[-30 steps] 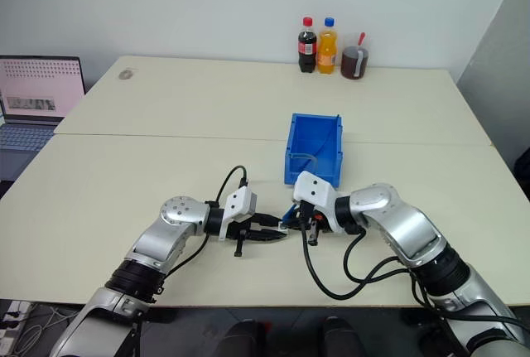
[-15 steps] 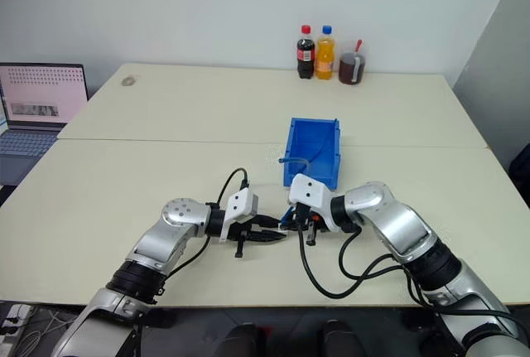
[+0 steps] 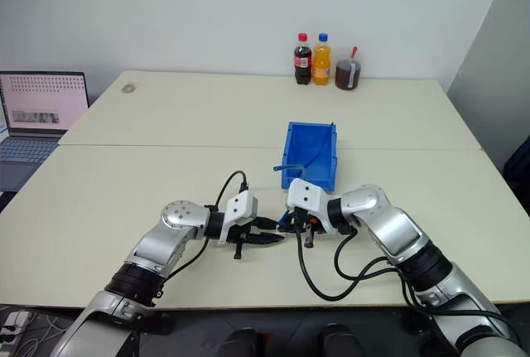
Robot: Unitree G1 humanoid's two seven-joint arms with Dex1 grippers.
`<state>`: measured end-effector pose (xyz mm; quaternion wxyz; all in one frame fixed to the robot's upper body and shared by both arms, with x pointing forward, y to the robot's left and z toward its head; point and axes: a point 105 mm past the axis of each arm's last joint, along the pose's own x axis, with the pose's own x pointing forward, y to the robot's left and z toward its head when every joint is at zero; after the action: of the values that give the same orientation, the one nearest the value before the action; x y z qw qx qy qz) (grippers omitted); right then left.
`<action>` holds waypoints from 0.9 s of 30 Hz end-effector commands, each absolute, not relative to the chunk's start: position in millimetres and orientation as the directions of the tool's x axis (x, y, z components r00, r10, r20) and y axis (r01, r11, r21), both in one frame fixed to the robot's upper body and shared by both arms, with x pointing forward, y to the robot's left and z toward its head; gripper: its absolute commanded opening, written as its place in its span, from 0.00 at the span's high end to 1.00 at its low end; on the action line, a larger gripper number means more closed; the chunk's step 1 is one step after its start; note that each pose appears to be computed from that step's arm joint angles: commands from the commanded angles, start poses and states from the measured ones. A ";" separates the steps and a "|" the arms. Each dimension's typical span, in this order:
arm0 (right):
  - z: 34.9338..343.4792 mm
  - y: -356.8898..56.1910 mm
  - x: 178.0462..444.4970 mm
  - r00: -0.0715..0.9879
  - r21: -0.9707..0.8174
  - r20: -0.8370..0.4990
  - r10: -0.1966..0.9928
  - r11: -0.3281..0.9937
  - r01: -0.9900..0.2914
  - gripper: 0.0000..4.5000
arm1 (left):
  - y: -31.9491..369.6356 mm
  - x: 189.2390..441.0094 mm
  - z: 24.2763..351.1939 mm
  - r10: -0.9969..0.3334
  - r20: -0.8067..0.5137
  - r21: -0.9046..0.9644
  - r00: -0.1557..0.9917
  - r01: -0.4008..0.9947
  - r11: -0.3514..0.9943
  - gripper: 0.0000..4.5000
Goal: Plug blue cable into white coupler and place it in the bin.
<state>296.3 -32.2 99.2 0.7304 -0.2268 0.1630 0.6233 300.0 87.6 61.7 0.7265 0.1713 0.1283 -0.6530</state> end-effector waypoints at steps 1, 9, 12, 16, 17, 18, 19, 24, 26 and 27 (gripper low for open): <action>82.2 -52.4 298.3 0.215 -0.018 -0.566 0.796 0.249 -0.968 0.96 | 87.0 296.0 74.3 -0.919 -0.377 0.097 0.113 0.992 0.082 0.48; 148.4 -73.1 308.6 0.380 0.142 -0.361 0.852 0.453 -0.880 0.96 | 96.2 284.5 120.8 -0.927 -0.253 0.170 0.278 0.956 0.241 0.12; 174.0 -76.0 317.5 0.428 0.219 -0.286 0.857 0.493 -0.842 0.96 | 92.8 281.2 138.4 -0.911 -0.177 0.170 0.372 0.924 0.344 0.00; 197.8 -83.3 344.1 0.481 0.265 -0.237 0.844 0.532 -0.804 0.96 | 97.0 282.7 158.9 -0.827 -0.058 0.161 0.560 0.822 0.545 0.00; 199.9 -84.8 350.5 0.492 0.264 -0.237 0.838 0.543 -0.797 0.96 | 98.6 284.1 161.3 -0.801 -0.041 0.152 0.597 0.796 0.586 0.00; 201.0 -85.8 354.1 0.496 0.264 -0.238 0.835 0.548 -0.794 0.96 | 99.3 284.9 162.3 -0.785 -0.033 0.144 0.618 0.780 0.609 0.00; 203.9 -85.9 360.2 0.500 0.266 -0.237 0.833 0.551 -0.791 0.96 | 102.1 286.5 161.9 -0.755 -0.026 0.139 0.655 0.751 0.646 0.00; 206.9 -86.1 392.3 0.538 0.242 -0.259 0.802 0.593 -0.768 0.96 | 106.1 287.3 157.7 -0.664 0.000 0.094 0.748 0.661 0.745 0.00; 204.9 -85.1 403.2 0.551 0.224 -0.276 0.788 0.610 -0.760 0.96 | 102.1 284.0 156.6 -0.662 0.002 0.088 0.750 0.659 0.747 0.00; 204.0 -83.9 407.6 0.552 0.210 -0.284 0.784 0.613 -0.762 0.96 | 101.5 282.7 155.8 -0.661 0.001 0.087 0.751 0.658 0.748 0.00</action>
<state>400.4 -86.4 193.3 0.8770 0.0490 0.2004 0.4340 289.1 107.8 143.4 0.9365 0.0345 0.0112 -0.3489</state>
